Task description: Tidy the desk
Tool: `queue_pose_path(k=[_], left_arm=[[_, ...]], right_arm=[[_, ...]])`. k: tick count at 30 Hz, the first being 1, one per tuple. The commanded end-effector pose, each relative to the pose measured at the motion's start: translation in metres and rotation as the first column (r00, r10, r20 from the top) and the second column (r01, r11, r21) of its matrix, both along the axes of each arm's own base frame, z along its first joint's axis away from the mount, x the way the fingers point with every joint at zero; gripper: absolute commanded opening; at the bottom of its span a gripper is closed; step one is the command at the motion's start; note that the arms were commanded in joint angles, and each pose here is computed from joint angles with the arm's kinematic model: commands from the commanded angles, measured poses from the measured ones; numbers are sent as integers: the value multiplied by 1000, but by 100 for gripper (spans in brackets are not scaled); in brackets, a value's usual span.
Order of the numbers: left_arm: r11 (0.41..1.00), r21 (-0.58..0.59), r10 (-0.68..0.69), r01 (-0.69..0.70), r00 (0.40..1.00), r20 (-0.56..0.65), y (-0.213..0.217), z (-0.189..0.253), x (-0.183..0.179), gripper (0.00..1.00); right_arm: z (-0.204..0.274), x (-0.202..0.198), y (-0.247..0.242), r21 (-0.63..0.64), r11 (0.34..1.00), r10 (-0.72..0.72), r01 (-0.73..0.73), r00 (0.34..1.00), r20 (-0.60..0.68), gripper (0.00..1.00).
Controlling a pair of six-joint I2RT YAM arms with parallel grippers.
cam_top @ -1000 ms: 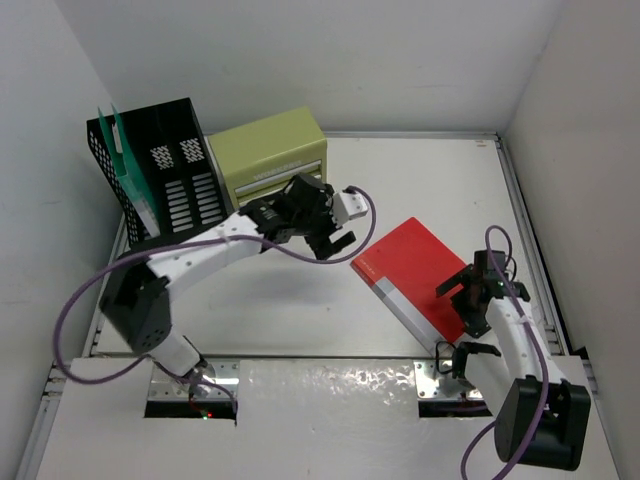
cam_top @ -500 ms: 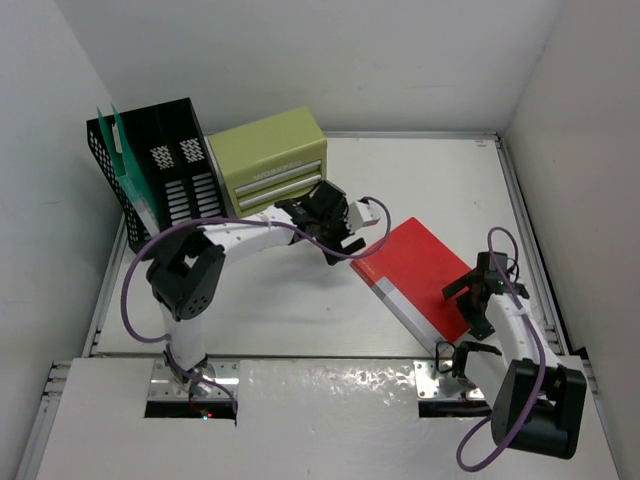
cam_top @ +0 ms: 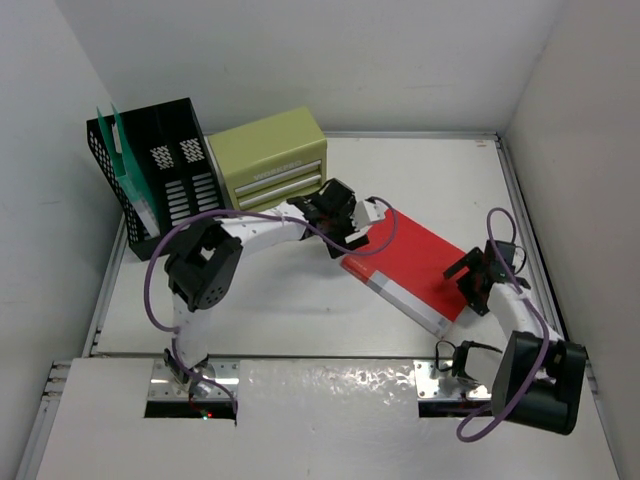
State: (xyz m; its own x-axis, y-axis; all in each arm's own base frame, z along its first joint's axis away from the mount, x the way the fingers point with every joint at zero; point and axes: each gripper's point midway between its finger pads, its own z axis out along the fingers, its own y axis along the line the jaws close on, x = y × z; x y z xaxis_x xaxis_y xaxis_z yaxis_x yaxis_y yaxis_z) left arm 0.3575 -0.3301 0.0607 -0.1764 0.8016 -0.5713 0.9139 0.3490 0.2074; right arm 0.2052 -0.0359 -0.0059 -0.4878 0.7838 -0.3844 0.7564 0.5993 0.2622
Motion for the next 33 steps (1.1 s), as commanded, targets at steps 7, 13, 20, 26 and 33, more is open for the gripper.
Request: queue_pose_path(k=[7,13,20,26,33], left_arm=[[994,112,-9,-3,994,108,9,-4,16,87],[989,150,-30,13,993,111,14,-9,14,87],[985,174,-33,-5,976,213,23,14,15,87],[978,198,16,-67,968,251,30,23,23,87],[985,151,48,-86,970,236,27,32,20,87]], right_arm=[[34,97,51,175,904,311,-391,880,359,83],[44,138,52,115,861,392,-495,791,469,82],[47,119,36,107,901,371,-421,873,317,92],[43,77,51,226,930,216,-290,928,303,99],[12,44,79,416,880,140,-228,963,231,98]])
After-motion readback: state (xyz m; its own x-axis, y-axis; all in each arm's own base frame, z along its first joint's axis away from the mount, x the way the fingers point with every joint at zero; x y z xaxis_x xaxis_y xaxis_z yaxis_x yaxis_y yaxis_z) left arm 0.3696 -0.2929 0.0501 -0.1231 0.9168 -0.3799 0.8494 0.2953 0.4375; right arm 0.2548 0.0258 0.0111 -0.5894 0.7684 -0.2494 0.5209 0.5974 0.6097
